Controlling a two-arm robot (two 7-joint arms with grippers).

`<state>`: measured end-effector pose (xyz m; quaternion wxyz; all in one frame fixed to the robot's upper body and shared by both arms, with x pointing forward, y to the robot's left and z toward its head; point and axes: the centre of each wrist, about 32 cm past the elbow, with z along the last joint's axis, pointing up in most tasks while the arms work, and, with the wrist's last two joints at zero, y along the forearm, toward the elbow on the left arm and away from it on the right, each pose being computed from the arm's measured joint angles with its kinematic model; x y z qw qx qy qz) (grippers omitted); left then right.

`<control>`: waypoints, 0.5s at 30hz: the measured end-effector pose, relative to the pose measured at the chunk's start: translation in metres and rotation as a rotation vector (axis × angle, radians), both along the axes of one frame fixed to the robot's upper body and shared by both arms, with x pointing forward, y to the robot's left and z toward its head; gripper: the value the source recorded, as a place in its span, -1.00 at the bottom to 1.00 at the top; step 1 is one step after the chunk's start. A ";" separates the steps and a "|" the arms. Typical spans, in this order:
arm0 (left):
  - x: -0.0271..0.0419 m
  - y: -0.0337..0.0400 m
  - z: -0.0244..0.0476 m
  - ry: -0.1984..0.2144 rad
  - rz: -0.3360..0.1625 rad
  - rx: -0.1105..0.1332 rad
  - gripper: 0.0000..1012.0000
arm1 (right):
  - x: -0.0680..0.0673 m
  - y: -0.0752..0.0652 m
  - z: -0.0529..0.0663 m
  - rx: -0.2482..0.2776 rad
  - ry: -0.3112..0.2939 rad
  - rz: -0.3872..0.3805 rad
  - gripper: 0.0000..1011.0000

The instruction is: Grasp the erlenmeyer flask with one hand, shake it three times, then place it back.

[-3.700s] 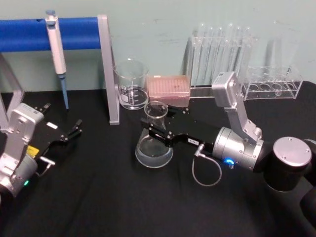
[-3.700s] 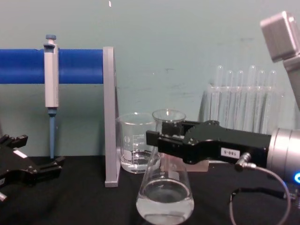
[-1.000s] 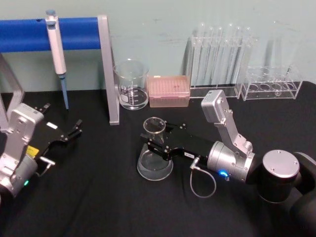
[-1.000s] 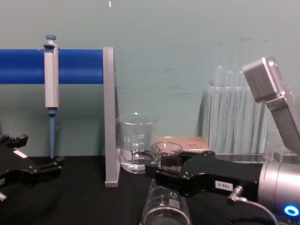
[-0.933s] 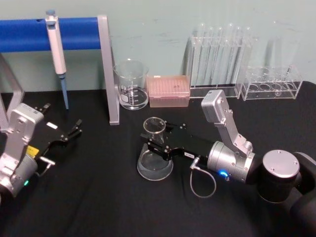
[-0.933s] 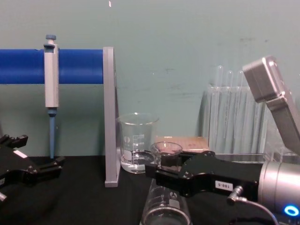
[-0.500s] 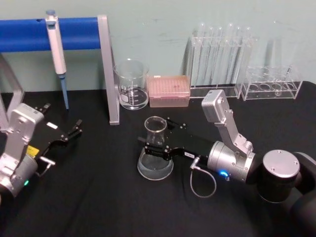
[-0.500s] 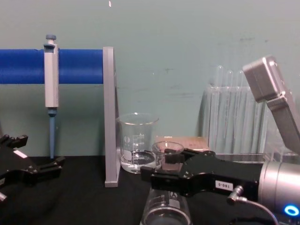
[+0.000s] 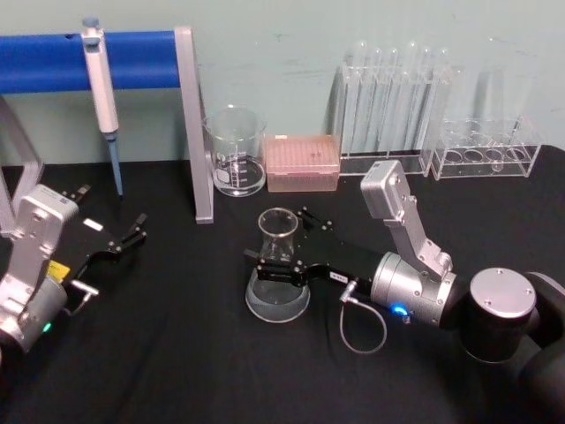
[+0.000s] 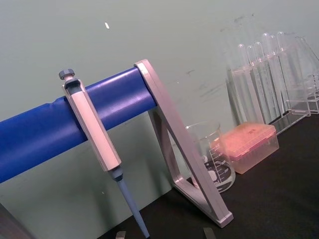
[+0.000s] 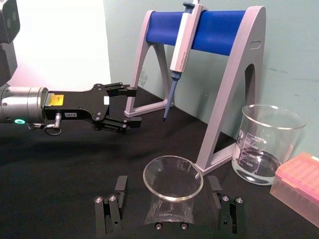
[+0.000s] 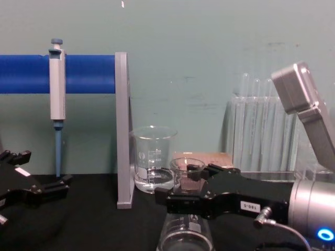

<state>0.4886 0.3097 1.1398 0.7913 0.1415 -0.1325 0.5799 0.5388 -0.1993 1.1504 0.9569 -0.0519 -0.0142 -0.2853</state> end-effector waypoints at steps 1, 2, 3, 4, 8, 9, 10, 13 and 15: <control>0.0000 0.0000 0.0000 0.000 0.000 0.000 0.98 | 0.000 0.000 0.000 0.000 0.000 0.000 0.98; 0.0000 0.0000 0.0000 0.000 0.000 0.000 0.98 | 0.000 0.000 0.000 0.000 0.000 0.000 0.98; 0.0000 0.0000 0.0000 0.000 0.000 0.000 0.98 | 0.000 0.000 0.000 0.000 0.000 0.000 0.98; 0.0000 0.0000 0.0000 0.000 0.000 0.000 0.98 | 0.000 0.000 0.000 0.002 0.001 0.002 0.98; 0.0000 0.0000 0.0000 0.000 0.000 0.000 0.98 | -0.002 -0.006 0.001 0.015 0.006 0.011 0.98; 0.0000 0.0000 0.0000 0.000 0.000 0.000 0.98 | -0.002 -0.007 0.002 0.016 0.006 0.013 0.98; 0.0000 0.0000 0.0000 0.000 0.000 0.000 0.98 | -0.003 -0.008 0.002 0.016 0.006 0.014 0.98; 0.0000 0.0000 0.0000 0.000 0.000 0.000 0.98 | -0.007 -0.014 0.004 0.018 0.007 0.024 0.98; 0.0000 0.0000 0.0000 0.000 0.000 0.000 0.98 | -0.010 -0.019 0.005 0.019 0.006 0.032 0.98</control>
